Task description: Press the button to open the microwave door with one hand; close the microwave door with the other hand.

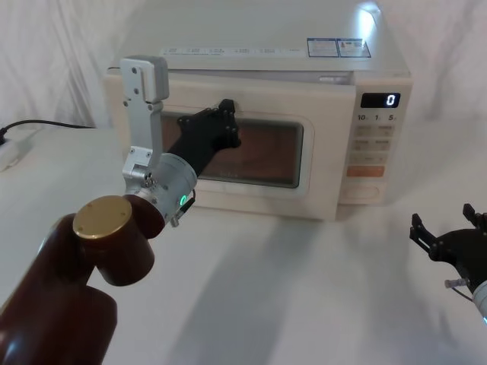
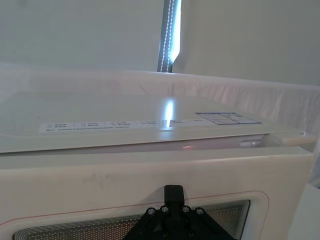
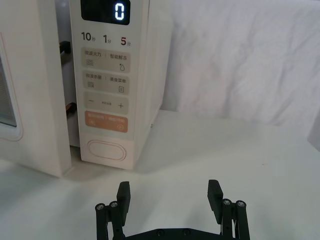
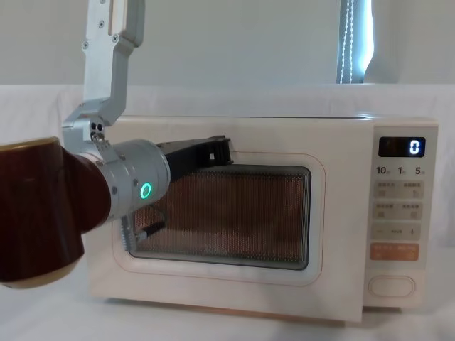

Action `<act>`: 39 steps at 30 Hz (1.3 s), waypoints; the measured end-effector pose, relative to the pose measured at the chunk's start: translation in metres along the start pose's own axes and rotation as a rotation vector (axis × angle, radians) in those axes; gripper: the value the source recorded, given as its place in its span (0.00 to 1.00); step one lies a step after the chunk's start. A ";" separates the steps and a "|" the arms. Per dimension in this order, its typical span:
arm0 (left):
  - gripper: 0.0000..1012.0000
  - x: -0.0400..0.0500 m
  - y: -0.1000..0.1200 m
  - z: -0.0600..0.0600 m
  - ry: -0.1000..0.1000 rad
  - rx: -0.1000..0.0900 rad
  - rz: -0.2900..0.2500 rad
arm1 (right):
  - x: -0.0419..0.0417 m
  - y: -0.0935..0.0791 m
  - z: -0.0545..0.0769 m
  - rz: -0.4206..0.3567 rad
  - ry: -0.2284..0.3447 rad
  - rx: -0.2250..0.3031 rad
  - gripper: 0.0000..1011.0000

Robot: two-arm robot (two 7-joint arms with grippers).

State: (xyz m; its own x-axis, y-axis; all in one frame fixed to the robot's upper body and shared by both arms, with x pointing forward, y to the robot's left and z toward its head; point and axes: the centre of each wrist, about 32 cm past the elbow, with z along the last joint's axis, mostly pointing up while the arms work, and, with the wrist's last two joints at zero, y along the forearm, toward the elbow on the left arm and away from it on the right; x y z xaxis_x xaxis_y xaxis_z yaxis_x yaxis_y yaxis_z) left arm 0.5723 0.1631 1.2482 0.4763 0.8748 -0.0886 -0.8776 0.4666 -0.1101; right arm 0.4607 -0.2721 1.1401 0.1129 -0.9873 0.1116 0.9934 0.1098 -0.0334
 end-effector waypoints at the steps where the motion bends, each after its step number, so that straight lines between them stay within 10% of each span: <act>1: 0.00 0.0000 -0.001 0.000 0.000 0.000 -0.001 | 0.0000 0.000 0.000 0.000 0.000 0.000 0.99; 39: 0.00 -0.0044 -0.023 0.000 -0.006 0.002 -0.006 | 0.0000 0.000 0.000 0.000 0.000 0.000 0.99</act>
State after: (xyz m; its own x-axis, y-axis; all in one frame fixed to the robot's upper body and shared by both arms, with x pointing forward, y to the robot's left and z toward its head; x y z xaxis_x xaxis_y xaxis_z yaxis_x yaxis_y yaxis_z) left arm 0.5907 0.1483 1.2511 0.4808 0.8730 -0.0823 -0.8750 0.4717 -0.1087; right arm 0.4607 -0.2721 1.1400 0.1130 -0.9873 0.1116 0.9934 0.1099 -0.0335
